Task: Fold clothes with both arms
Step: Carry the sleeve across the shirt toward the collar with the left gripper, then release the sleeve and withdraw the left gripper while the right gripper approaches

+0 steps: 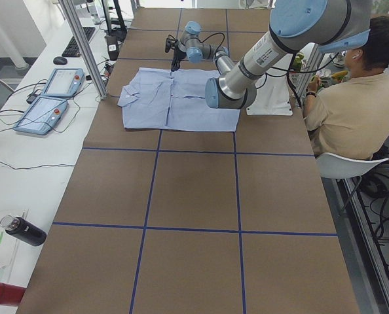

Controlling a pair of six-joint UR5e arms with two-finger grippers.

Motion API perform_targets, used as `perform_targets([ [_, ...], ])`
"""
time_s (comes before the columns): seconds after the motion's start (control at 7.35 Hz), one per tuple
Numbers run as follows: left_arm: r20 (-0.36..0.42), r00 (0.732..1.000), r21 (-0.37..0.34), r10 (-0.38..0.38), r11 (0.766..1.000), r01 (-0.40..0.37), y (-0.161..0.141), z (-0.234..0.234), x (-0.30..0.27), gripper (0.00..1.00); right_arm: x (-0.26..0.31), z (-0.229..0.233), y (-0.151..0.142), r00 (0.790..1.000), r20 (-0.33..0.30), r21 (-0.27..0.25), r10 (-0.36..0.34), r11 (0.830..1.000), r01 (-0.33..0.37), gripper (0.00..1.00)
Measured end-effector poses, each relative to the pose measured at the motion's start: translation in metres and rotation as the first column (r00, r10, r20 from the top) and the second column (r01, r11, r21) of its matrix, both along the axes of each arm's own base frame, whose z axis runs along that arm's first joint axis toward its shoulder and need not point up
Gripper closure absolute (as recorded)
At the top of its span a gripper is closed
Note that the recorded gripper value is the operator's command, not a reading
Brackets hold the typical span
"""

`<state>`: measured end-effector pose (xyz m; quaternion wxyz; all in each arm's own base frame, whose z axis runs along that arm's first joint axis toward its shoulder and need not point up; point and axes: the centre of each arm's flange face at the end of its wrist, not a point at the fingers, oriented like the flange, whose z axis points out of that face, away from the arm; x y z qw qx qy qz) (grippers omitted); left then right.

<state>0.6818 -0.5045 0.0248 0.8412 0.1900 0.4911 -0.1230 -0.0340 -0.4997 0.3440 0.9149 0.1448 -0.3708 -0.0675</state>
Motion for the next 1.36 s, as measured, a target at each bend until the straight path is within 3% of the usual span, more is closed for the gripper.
perform_targets([
  [0.41,0.007,0.998,0.041,0.058,0.997,-0.058,0.007,-0.023,0.001,0.0,-0.016,-0.009,0.0,0.999,0.024,-0.025,0.027,0.999,-0.027,0.0],
  [0.82,0.076,0.988,0.098,0.135,0.985,-0.142,0.041,0.034,-0.062,0.0,-0.144,-0.04,0.022,0.979,0.101,-0.085,0.174,0.982,-0.166,0.0],
  [1.09,0.13,0.977,0.14,0.169,0.972,-0.187,0.086,0.102,-0.155,0.0,-0.251,-0.065,0.081,0.953,0.128,-0.123,0.275,0.958,-0.26,0.0],
  [1.36,0.167,0.968,0.159,0.189,0.964,-0.215,0.129,0.175,-0.244,0.0,-0.332,-0.079,0.156,0.931,0.15,-0.158,0.333,0.937,-0.31,0.0],
])
